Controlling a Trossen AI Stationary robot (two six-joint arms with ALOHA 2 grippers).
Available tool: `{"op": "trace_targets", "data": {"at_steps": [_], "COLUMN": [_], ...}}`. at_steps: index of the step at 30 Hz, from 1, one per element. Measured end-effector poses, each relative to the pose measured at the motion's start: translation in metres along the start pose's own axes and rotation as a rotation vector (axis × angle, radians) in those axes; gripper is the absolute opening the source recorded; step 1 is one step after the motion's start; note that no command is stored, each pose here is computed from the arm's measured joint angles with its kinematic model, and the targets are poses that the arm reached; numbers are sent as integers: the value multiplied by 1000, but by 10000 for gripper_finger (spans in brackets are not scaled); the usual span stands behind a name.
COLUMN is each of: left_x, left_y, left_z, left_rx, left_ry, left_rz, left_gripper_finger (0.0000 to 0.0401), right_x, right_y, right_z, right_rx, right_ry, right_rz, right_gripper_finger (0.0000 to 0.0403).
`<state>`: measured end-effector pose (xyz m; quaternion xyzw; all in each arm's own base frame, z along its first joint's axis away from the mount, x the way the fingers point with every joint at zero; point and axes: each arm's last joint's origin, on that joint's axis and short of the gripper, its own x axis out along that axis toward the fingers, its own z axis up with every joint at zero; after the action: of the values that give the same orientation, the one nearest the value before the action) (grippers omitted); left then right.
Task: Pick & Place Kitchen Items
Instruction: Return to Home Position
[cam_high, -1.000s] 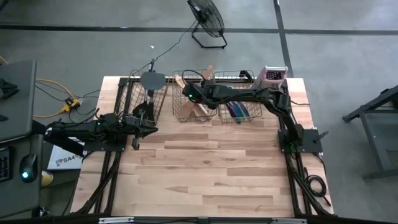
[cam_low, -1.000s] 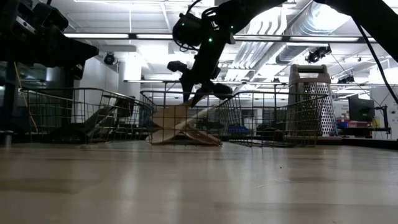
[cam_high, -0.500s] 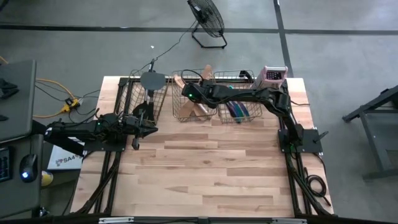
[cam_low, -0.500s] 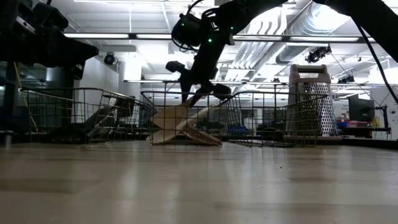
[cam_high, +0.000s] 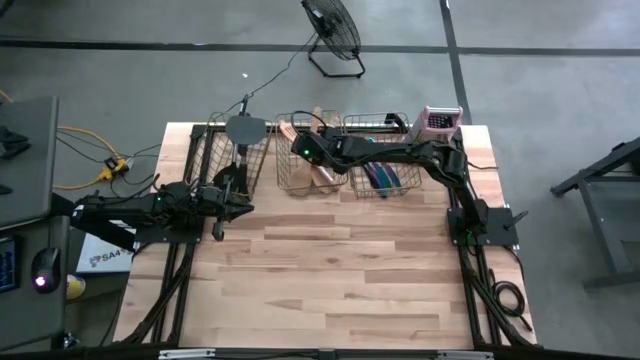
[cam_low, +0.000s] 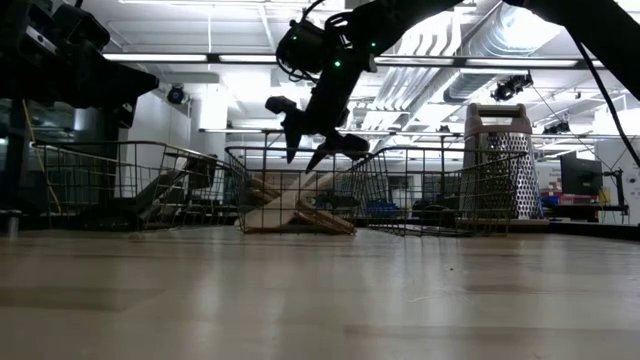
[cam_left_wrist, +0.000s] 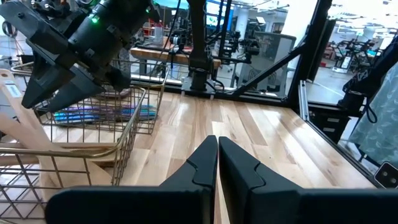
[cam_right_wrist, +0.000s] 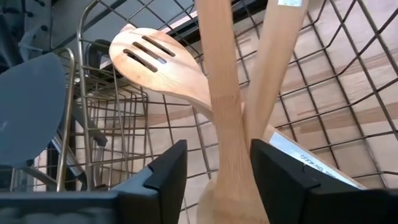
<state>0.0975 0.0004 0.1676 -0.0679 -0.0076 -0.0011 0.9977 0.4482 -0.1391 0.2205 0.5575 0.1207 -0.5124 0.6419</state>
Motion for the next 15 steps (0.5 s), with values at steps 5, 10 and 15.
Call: {"op": "trace_targets", "data": {"at_steps": [5,10,15], "left_x": [0,0,0], "left_y": [0,0,0], "left_z": [0,0,0], "left_rx": [0,0,0], "left_ry": [0,0,0], "left_rz": [0,0,2], "left_gripper_finger": [15,15,15], "right_x": [-4,-20,-46], "right_y": [6,15,29], "right_z": [2,9,7], "right_rx": [-21,-99,-341], "right_ry": [-9,-37,-37], "right_rz": [52,116,229], "right_gripper_finger": [173,172,172]}}
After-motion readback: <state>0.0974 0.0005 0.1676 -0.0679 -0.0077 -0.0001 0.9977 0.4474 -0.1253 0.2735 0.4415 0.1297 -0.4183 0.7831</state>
